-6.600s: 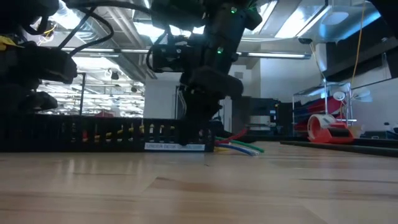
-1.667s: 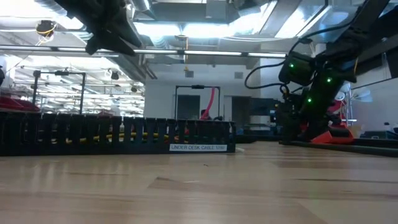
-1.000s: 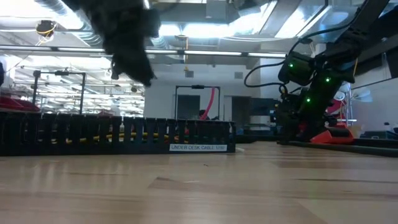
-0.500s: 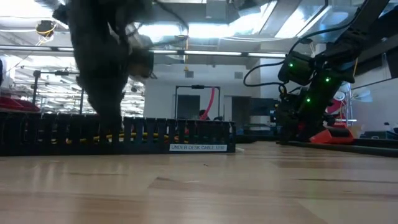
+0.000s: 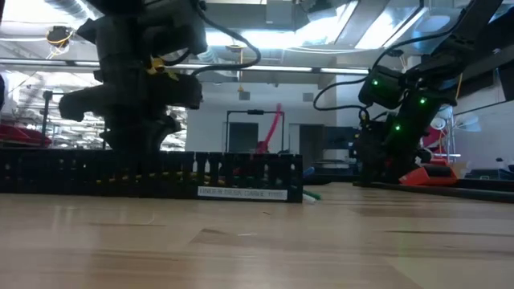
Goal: Ziptie cables
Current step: Close the black cable duct
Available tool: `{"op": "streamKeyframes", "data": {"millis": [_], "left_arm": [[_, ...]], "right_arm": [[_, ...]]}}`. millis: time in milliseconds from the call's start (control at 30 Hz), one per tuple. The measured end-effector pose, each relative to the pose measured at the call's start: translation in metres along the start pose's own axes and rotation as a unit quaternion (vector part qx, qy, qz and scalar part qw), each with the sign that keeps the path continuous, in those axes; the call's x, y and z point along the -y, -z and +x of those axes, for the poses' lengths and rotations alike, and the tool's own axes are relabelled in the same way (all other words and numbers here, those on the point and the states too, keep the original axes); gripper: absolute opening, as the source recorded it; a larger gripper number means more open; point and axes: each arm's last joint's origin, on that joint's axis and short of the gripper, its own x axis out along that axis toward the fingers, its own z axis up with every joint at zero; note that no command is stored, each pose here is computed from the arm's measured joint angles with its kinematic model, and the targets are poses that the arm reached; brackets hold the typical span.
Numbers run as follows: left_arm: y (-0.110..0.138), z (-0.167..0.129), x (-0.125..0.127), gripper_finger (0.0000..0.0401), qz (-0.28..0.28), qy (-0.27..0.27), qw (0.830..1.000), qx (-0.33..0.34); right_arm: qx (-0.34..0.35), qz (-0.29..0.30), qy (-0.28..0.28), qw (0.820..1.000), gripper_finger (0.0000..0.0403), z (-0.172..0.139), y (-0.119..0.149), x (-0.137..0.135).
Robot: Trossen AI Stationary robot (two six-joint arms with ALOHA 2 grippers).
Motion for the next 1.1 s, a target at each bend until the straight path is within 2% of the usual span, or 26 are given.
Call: {"op": "streamKeyframes", "data": {"millis": [100,300,467,600,733,900,1000,1100], "left_arm": [[0.001,0.0,-0.002,0.0016,0.002,-0.001,1.0,-0.005],[0.001,0.0,-0.003,0.003,-0.052,-0.002,0.999,-0.003],[-0.001,0.001,-0.003,0.0073,-0.071,-0.005,0.997,0.006],[-0.001,0.001,-0.003,0.0114,-0.072,-0.006,0.997,0.005],[0.001,0.0,-0.002,0.0138,-0.084,-0.006,0.996,-0.005],[0.0,-0.009,-0.002,0.0144,-0.077,-0.007,0.996,-0.033],[-0.006,-0.016,-0.002,0.0138,-0.065,-0.003,0.998,-0.011],[-0.008,-0.021,-0.002,0.0133,-0.062,-0.002,0.998,-0.002]], "right_arm": [[-0.014,-0.006,0.005,1.0,0.0319,-0.009,-0.002,0.001],[-0.03,-0.02,0.009,0.999,0.0319,-0.019,-0.006,0.002],[-0.019,-0.016,0.012,1.0,0.0319,-0.015,-0.007,0.001],[-0.012,-0.007,-0.006,1.0,0.0319,-0.003,-0.002,-0.001],[-0.021,0.004,0.0,1.0,0.0319,0.004,0.005,0.001],[-0.02,0.001,0.008,1.0,0.0319,0.006,0.009,0.002],[-0.02,-0.008,0.006,1.0,0.0316,0.006,0.008,0.002],[-0.018,-0.011,0.0,1.0,0.0295,0.006,0.008,0.002]]}}
